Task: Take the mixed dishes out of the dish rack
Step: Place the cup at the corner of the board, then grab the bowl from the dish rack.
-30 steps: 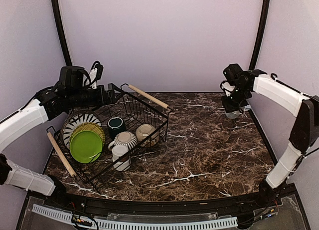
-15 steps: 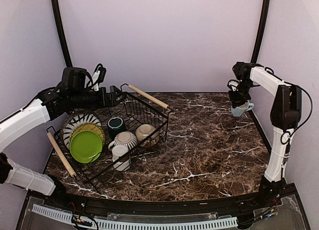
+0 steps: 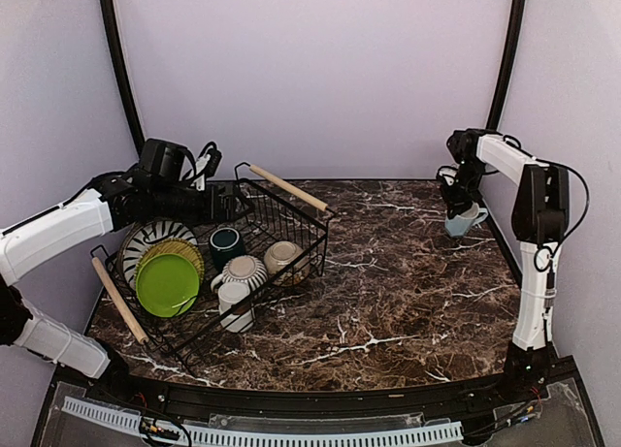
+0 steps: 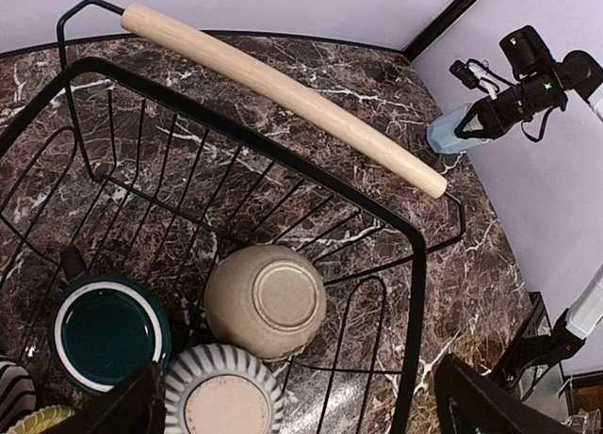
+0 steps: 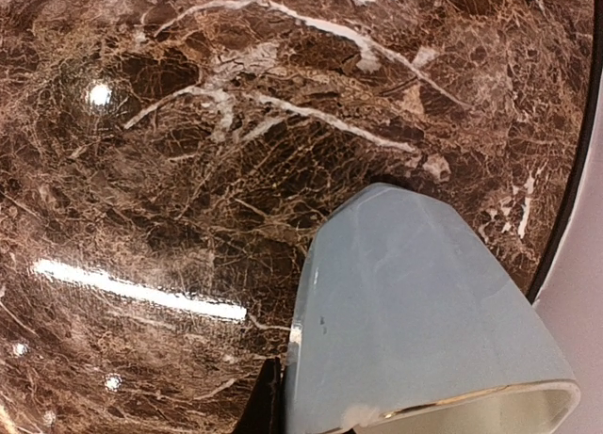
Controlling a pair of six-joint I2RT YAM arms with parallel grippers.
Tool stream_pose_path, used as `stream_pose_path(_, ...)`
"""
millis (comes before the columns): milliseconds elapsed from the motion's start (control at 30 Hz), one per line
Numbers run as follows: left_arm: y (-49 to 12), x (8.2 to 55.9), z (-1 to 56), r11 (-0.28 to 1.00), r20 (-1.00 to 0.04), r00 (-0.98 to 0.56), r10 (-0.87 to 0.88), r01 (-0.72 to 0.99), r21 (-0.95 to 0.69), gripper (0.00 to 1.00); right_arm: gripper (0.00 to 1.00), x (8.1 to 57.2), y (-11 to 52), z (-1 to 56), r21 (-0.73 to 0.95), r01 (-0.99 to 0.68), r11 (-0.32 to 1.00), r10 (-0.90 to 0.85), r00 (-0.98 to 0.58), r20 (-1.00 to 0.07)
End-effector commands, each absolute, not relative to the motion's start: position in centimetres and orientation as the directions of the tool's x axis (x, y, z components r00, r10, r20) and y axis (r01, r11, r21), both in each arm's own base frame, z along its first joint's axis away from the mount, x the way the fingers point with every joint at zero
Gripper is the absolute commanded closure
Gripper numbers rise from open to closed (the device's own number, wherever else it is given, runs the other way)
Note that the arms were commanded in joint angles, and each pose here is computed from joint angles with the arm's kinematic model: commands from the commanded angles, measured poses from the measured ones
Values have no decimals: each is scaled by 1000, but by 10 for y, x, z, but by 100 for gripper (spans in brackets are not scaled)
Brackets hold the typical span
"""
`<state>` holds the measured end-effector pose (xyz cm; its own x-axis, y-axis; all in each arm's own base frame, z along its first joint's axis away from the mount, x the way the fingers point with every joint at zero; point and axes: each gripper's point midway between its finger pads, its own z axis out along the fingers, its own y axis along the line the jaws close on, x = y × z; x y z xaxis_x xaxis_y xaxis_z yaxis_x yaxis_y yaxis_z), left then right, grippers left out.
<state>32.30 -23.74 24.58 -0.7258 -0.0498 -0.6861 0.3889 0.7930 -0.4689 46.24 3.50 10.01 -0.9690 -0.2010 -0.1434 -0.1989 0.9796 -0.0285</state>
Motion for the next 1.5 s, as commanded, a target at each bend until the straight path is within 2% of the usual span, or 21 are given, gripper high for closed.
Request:
stream_pose_path(0,-239,310,233,793,-652,-758,11,404,-457,2,100,472,30,98,-52,-197,979,-203,-968,-146)
stream_pose_path(100,-238,309,226,803,-639,-769,30,399,-443,3,95,471,32,93,-40,-196,980,-200,-970,-136)
stream_pose_path(333,-235,299,212,824,-610,-789,75,393,-408,4,61,474,33,109,-55,-190,980,-197,-965,-174)
stream_pose_path(500,-232,288,206,831,-600,-792,110,405,-381,2,42,475,33,133,-73,-170,983,-182,-955,-235)
stream_pose_path(600,-231,279,204,835,-591,-796,131,410,-368,1,34,471,32,151,-91,-143,985,-164,-944,-287)
stream_pose_path(800,-225,255,186,861,-539,-824,172,392,-325,1,23,444,53,194,-80,-118,990,-141,-886,-441)
stream_pose_path(1000,-218,231,159,906,-459,-862,214,351,-237,1,16,414,106,209,18,-198,980,-153,-807,-571)
stream_pose_path(1367,-216,221,124,950,-376,-904,204,275,-146,3,13,394,128,221,-42,-205,978,-184,-749,-636)
stream_pose_path(1467,-215,218,117,954,-356,-911,210,271,-131,4,8,390,131,220,-19,-210,977,-173,-747,-641)
